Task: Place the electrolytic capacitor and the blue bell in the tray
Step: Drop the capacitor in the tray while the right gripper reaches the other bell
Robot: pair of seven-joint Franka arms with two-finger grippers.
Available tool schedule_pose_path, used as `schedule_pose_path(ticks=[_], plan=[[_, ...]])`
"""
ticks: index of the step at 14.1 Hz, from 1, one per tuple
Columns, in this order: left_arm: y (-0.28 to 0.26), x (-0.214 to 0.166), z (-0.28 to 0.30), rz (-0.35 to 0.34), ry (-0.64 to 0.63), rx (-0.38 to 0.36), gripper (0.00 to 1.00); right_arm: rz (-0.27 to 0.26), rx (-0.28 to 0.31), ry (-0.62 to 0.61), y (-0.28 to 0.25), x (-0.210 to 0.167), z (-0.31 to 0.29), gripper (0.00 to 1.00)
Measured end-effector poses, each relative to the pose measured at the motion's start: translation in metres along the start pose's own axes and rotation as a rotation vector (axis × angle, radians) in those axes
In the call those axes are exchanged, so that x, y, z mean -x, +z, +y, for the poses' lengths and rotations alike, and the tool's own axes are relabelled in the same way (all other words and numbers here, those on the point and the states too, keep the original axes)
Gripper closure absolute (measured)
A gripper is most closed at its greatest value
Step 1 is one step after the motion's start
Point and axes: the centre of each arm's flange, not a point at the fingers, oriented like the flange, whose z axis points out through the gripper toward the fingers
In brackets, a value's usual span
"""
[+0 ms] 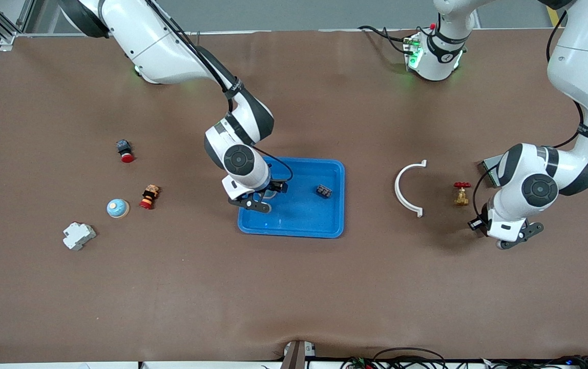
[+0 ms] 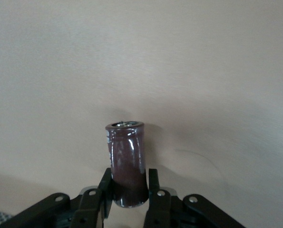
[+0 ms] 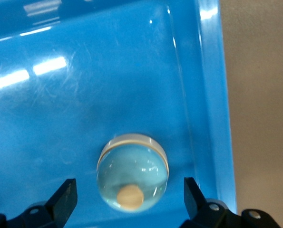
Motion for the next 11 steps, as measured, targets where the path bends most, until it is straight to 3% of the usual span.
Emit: schedule_pose_path(ticks=[2, 5, 8, 11], plan=[[-0.021, 0.002, 0.016, -0.015, -0.017, 0.003, 0.68, -0.020, 0.035, -0.006, -0.035, 0.006, -0.001, 0.00], [-0.055, 0.013, 0.052, -0.043, -0.087, 0.035, 0.68, -0.028, 0.082, -0.021, -0.128, 0.018, 0.019, 0.00], [-0.088, 0.042, 0.109, -0.041, -0.180, 0.081, 0.68, 0.004, 0.077, -0.098, -0.202, 0.030, 0.052, 0.00], [-0.108, 0.078, 0.168, -0.027, -0.255, 0.108, 0.68, 0.030, 0.070, -0.227, -0.237, 0.024, 0.106, 0.00]])
